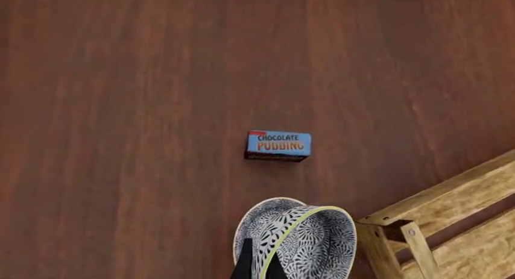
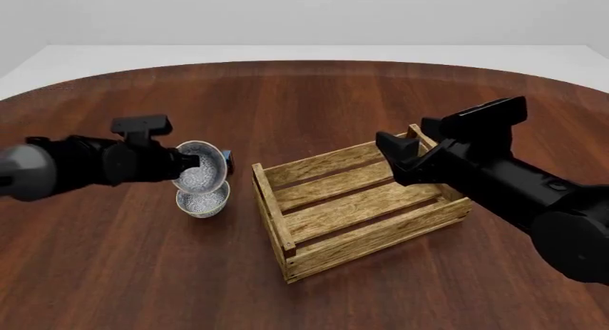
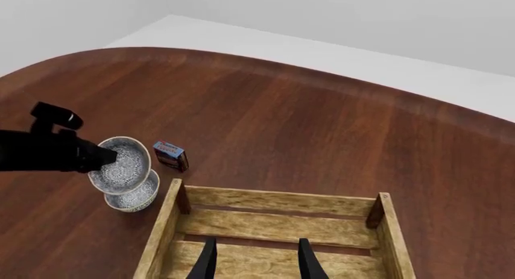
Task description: Stack the right bowl on the left bowl and place them in the tray.
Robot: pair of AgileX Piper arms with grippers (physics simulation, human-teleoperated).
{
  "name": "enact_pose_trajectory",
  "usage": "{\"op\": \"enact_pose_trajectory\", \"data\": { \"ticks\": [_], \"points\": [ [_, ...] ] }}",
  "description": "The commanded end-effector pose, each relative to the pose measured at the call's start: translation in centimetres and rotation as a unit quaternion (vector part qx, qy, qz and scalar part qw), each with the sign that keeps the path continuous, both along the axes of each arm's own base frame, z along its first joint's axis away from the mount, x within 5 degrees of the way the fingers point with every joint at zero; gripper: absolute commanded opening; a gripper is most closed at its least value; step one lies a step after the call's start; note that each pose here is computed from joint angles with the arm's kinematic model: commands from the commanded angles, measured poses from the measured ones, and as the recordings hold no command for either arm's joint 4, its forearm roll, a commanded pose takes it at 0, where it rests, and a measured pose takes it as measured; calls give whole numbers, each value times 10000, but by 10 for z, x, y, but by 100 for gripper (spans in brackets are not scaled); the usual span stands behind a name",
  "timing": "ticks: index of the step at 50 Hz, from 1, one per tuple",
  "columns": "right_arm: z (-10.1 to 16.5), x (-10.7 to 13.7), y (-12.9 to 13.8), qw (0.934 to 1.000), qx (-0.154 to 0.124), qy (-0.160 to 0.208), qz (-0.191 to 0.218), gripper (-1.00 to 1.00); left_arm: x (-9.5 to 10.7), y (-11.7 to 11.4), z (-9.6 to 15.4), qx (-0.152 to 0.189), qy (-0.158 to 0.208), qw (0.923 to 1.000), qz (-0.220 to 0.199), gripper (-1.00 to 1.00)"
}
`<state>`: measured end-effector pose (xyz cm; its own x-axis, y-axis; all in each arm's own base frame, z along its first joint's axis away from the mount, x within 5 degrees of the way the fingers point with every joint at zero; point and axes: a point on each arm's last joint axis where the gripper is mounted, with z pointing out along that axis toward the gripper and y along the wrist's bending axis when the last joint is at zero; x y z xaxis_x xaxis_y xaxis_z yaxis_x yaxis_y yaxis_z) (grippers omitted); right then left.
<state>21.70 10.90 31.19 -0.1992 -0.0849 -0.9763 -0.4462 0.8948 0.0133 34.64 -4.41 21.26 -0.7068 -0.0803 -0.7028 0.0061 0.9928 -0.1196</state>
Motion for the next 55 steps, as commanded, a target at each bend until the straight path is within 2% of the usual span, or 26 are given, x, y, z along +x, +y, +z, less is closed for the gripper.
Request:
{"op": "enact_pose_trajectory", "data": {
  "ticks": [1,15,45,46,55],
  "points": [
    [-1,1,1,10000,-9,17,4,100,-6,-13,-4,162,-182,9989,-390,-100],
    [-2,1,1,10000,-10,23,7,100,-4,-12,-23,160,-28,9993,-350,-100],
    [-2,2,1,10000,-27,29,3,100,0,-9,-30,225,103,9991,-341,-100],
    [-2,2,1,10000,-21,33,12,100,0,-9,-29,225,105,9991,-342,100],
    [-2,1,1,10000,-18,23,10,100,-1,-11,-19,231,50,9990,-385,100]
  ]
}}
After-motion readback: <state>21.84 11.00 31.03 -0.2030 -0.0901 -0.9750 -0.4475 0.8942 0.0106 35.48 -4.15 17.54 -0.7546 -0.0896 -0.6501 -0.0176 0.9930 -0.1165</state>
